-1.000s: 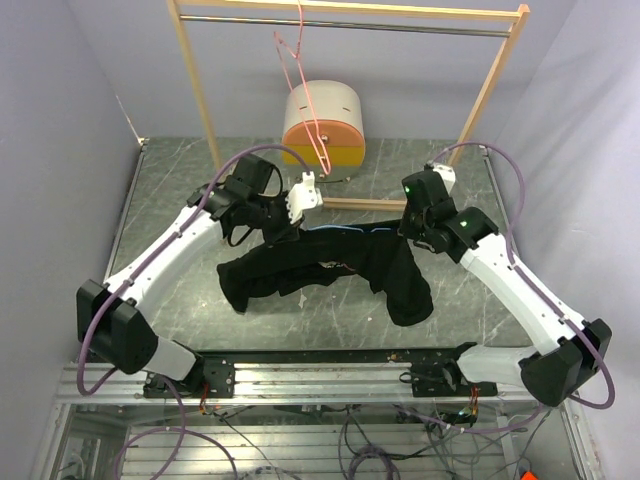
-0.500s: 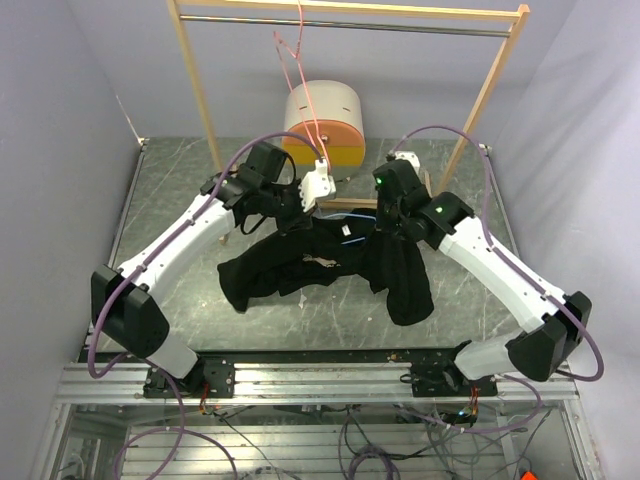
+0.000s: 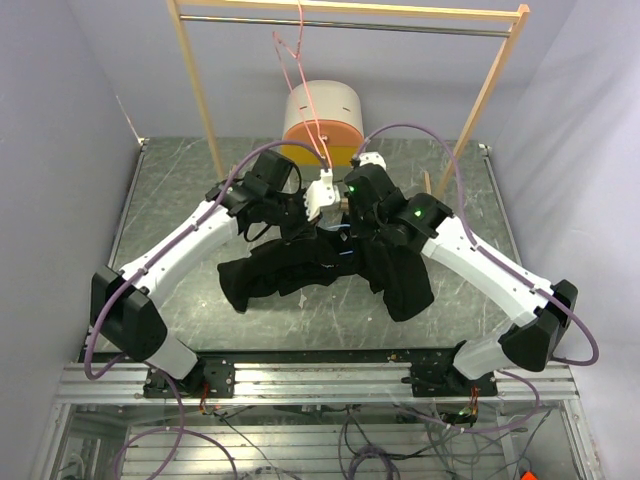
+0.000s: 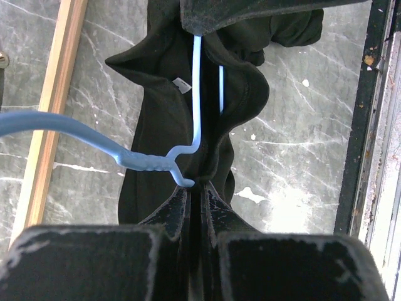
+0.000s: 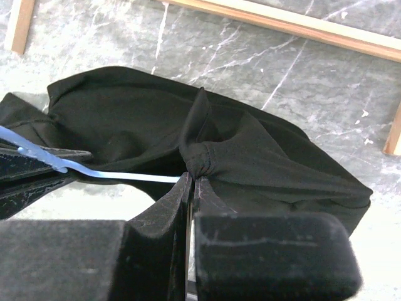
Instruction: Place the t-shirt on the hanger
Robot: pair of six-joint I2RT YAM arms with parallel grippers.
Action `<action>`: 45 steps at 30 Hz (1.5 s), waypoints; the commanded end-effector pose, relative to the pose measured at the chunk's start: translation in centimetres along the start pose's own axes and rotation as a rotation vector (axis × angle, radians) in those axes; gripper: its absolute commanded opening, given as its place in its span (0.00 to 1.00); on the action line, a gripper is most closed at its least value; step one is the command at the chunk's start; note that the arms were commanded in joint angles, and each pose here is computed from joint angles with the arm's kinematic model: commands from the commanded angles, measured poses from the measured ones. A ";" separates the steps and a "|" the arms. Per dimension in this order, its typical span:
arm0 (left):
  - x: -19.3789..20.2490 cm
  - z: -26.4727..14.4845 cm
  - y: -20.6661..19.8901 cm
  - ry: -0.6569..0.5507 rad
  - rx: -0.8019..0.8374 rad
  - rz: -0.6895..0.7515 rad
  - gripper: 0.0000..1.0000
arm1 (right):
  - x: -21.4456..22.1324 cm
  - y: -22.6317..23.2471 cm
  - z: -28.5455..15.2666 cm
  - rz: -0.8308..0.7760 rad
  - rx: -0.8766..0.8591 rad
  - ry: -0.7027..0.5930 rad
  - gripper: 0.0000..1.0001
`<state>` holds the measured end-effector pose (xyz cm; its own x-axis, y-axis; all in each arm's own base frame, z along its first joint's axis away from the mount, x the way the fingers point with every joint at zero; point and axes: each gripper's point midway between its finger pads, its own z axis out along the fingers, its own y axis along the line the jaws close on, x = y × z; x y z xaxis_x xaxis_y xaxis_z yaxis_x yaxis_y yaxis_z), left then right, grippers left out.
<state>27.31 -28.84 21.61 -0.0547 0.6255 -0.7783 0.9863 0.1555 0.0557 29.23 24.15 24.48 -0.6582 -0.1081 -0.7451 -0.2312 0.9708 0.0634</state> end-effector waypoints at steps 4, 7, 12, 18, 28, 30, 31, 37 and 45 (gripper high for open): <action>-2.2 -0.8 -1.0 -0.096 0.001 0.044 0.07 | 0.5 2.0 -0.9 -0.049 -0.084 0.015 0.00; -2.3 -0.8 -1.4 -0.108 0.019 0.038 0.07 | 0.9 2.2 -1.0 -0.053 -0.095 0.018 0.00; -1.7 -1.2 -2.4 -0.097 0.057 0.068 0.07 | 1.0 2.4 -0.7 -0.065 -0.104 0.019 0.00; -0.2 -1.6 -4.1 -0.063 0.108 0.093 0.07 | 2.6 2.7 -0.3 -0.078 -0.131 0.073 0.31; 0.2 -1.3 -4.8 -0.061 0.154 0.080 0.07 | 1.3 -0.1 -3.1 -0.073 -0.124 -0.008 0.43; 0.3 -1.2 -4.8 -0.058 0.159 0.078 0.07 | 1.6 -1.0 -3.6 -0.082 -0.119 -0.004 0.43; 0.3 -1.2 -4.9 -0.058 0.162 0.075 0.07 | 2.0 -1.5 -3.9 -0.100 -0.116 0.001 0.43; 0.4 -1.1 -5.3 -0.069 0.184 0.058 0.07 | 5.7 -2.8 -5.1 -0.264 -0.192 0.042 0.42; -0.5 -1.2 -4.5 -0.092 0.192 -0.012 0.07 | 7.2 -3.9 -5.3 -0.282 -0.188 0.018 0.36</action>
<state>22.67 -27.89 20.56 -0.0425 0.6079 -0.7929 0.9991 0.0275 -0.0324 21.53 18.82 22.41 -0.5925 -0.3611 -0.7201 -0.5211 0.8535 0.0008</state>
